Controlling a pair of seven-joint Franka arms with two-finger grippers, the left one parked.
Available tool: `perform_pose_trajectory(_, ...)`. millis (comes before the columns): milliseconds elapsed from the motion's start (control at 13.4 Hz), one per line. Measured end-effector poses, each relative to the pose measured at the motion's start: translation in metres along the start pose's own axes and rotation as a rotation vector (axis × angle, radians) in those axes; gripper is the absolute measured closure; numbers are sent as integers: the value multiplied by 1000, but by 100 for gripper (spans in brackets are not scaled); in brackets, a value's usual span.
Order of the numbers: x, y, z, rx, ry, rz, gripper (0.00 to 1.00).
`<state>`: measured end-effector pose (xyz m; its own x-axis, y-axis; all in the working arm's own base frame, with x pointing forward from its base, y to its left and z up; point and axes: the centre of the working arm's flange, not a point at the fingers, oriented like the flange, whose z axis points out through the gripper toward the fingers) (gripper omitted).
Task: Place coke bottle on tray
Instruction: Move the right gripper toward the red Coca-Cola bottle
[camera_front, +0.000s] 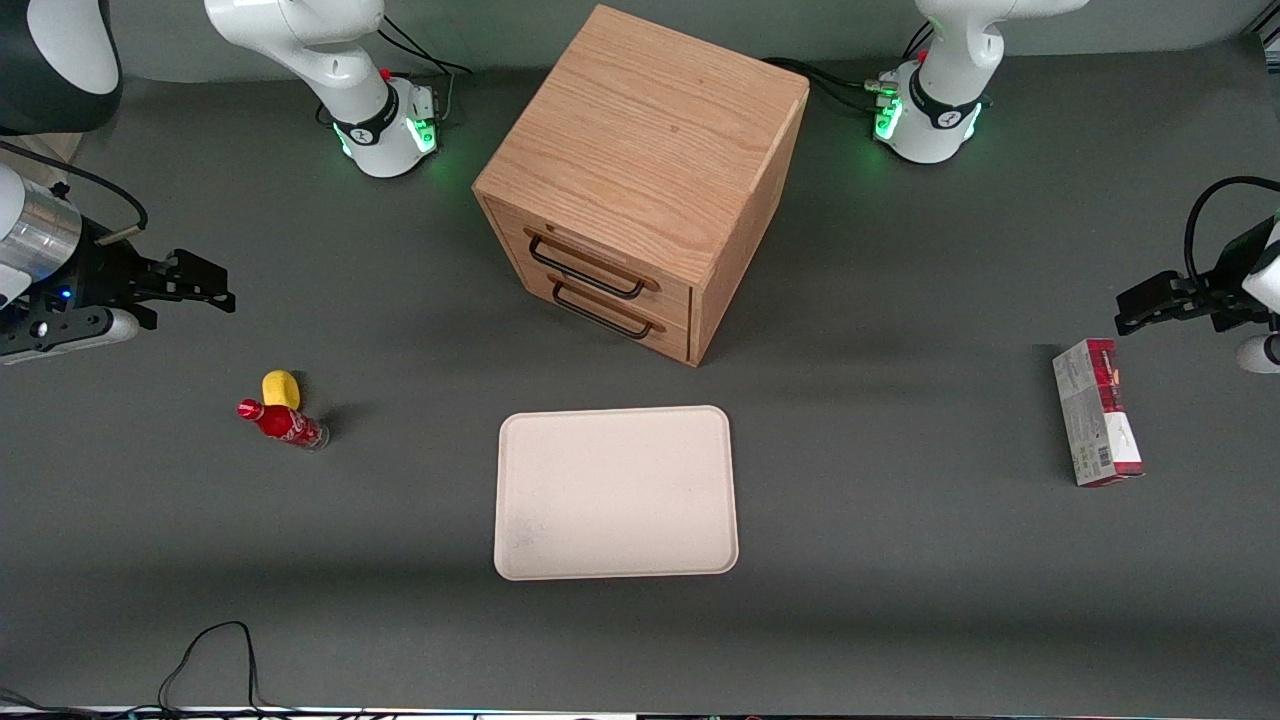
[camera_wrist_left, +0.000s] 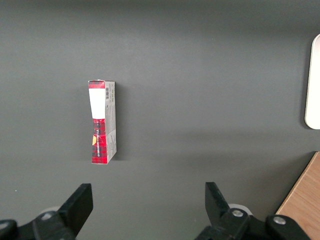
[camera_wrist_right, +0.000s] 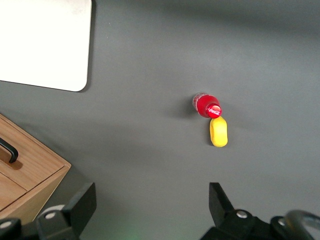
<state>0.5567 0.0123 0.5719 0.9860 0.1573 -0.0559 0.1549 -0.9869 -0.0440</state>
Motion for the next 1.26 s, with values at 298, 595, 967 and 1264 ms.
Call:
perform_pose_trajectory(298, 2, 5, 1, 0, -1, 9, 0)
perform_pose_trajectory(595, 2, 6, -1, 0, 3, 11, 0)
perform_pose_trajectory(967, 0, 24, -7, -5, 7, 42, 0)
perform_pose_trajectory(1264, 16, 76, -27, -23, -23, 41, 0)
